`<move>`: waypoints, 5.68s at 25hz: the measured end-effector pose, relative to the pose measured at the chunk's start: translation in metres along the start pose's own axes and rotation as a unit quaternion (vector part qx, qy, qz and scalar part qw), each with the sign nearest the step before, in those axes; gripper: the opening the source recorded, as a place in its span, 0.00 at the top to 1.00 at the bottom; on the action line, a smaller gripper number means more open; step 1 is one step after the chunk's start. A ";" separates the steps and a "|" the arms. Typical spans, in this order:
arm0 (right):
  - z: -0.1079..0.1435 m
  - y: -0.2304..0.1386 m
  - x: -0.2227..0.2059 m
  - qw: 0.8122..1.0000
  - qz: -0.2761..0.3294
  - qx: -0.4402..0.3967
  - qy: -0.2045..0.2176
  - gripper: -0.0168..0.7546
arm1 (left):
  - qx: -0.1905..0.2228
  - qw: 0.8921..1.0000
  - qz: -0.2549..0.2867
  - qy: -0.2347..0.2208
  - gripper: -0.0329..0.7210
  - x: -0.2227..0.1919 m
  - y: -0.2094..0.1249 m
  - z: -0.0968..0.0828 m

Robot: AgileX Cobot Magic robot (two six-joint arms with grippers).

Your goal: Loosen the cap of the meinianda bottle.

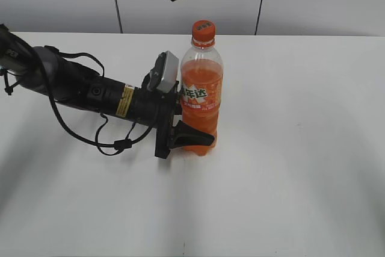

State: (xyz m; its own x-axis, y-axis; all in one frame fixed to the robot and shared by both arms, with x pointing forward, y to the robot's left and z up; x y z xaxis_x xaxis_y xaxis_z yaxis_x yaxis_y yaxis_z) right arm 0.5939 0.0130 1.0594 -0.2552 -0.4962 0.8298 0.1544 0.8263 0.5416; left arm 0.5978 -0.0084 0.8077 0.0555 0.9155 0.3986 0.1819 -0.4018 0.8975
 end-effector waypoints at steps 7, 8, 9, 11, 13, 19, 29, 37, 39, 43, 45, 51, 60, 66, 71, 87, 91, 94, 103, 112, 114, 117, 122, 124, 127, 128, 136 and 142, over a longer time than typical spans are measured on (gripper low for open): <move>-0.015 -0.005 0.009 0.972 0.008 -0.229 -0.044 0.51 | 0.000 1.000 0.003 0.004 0.42 0.000 0.000 0.001; -0.015 -0.005 0.011 0.966 0.007 -0.255 -0.049 0.51 | 0.000 1.000 0.004 0.005 0.42 0.000 -0.001 0.002; -0.016 -0.005 0.014 0.960 0.003 -0.277 -0.052 0.51 | 0.001 1.000 0.004 0.006 0.42 0.000 0.000 0.002; -0.015 -0.003 0.025 0.951 -0.005 -0.305 -0.059 0.51 | 0.001 1.000 0.005 0.008 0.42 0.000 0.000 0.002; -0.015 -0.007 0.034 0.942 -0.006 -0.328 -0.072 0.51 | 0.001 1.000 0.005 0.009 0.42 0.000 0.000 0.003; -0.005 -0.030 0.018 0.924 0.032 -0.376 -0.063 0.51 | 0.002 1.000 0.005 0.010 0.42 0.000 0.000 0.003; -0.004 -0.034 0.010 0.915 0.041 -0.397 -0.060 0.51 | 0.002 1.000 0.005 0.011 0.42 0.000 0.000 0.003; 0.000 -0.040 -0.018 0.910 0.069 -0.406 -0.046 0.51 | 0.002 1.000 0.005 0.011 0.42 0.000 0.000 0.004; 0.000 -0.040 -0.019 0.909 0.068 -0.410 -0.045 0.51 | 0.002 1.000 0.005 0.011 0.42 0.000 0.000 0.004; 0.000 -0.040 -0.019 0.907 0.068 -0.413 -0.045 0.51 | 0.002 1.000 0.005 0.011 0.42 0.000 0.000 0.004; 0.000 -0.040 -0.019 0.907 0.068 -0.414 -0.045 0.51 | 0.003 1.000 0.004 0.011 0.42 0.000 0.000 0.004; 0.000 -0.044 -0.028 0.904 0.078 -0.417 -0.042 0.51 | 0.003 1.000 0.005 0.012 0.42 0.000 0.000 0.004; 0.000 -0.046 -0.034 0.903 0.083 -0.420 -0.039 0.51 | 0.003 1.000 0.005 0.012 0.42 0.000 0.000 0.004; 0.001 -0.045 -0.034 0.903 0.083 -0.421 -0.037 0.51 | 0.003 1.000 0.005 0.012 0.42 0.000 0.000 0.004; 0.001 -0.045 -0.034 0.903 0.083 -0.421 -0.037 0.51 | 0.003 1.000 0.005 0.012 0.42 0.000 0.000 0.004; 0.001 -0.045 -0.034 0.903 0.084 -0.420 -0.038 0.62 | 0.003 1.000 0.004 0.011 0.42 0.000 0.001 0.004; 0.001 -0.046 -0.034 0.916 0.086 -0.391 -0.035 0.62 | 0.003 1.000 0.004 0.011 0.42 0.000 0.001 0.004; 0.001 -0.046 -0.034 0.936 0.087 -0.341 -0.031 0.62 | 0.003 1.000 0.004 0.011 0.42 0.000 0.001 0.004; 0.002 -0.045 -0.034 0.980 0.090 -0.175 -0.013 0.62 | 0.003 1.000 0.001 0.008 0.42 0.000 0.002 0.002; 0.003 -0.044 -0.034 0.996 0.089 -0.030 0.003 0.62 | 0.001 1.000 0.002 0.005 0.42 0.000 0.001 0.001; 0.003 -0.044 -0.034 0.996 0.088 -0.005 0.006 0.62 | -0.001 1.000 0.004 0.002 0.42 0.000 0.001 0.000; 0.004 -0.043 -0.034 0.996 0.086 0.034 0.012 0.62 | -0.003 1.000 0.006 -0.001 0.42 0.000 0.000 -0.001; 0.005 -0.043 -0.034 0.993 0.086 0.081 0.017 0.62 | -0.004 1.000 0.007 -0.002 0.42 0.001 0.000 -0.001; 0.005 -0.044 -0.034 0.991 0.086 0.097 0.019 0.62 | -0.004 1.000 0.006 -0.003 0.42 0.001 0.000 -0.001; 0.005 -0.044 -0.034 0.989 0.085 0.121 0.021 0.62 | -0.003 1.000 0.006 -0.003 0.42 0.001 0.000 -0.001; 0.005 -0.044 -0.034 0.987 0.085 0.133 0.022 0.62 | -0.004 1.000 0.007 -0.003 0.42 0.001 0.000 -0.001; 0.005 -0.043 -0.034 0.977 0.082 0.195 0.029 0.62 | -0.003 1.000 0.007 -0.003 0.42 0.001 0.000 -0.001; 0.006 -0.043 -0.034 0.971 0.079 0.222 0.033 0.63 | -0.003 1.000 0.007 -0.003 0.42 0.001 0.000 -0.001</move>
State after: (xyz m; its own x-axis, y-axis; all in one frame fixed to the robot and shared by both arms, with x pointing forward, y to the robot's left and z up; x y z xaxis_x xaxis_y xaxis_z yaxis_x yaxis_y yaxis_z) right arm 0.5903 -0.0036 1.0071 -0.1988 -0.3573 0.9126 -0.2439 0.9199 0.3071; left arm 0.5972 -0.0078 0.8085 0.0642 0.9098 0.4101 0.1744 -0.4149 0.8930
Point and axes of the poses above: a point on each arm's last joint axis where the gripper is mounted, x pointing back along that axis away from the gripper, z along the wrist's bending axis when the last joint is at zero, y = z × x, the point moved 10 cm from there along -x, pointing out along that axis toward the gripper, and after that the axes turned 13 degrees about x, right-handed, at the moved point
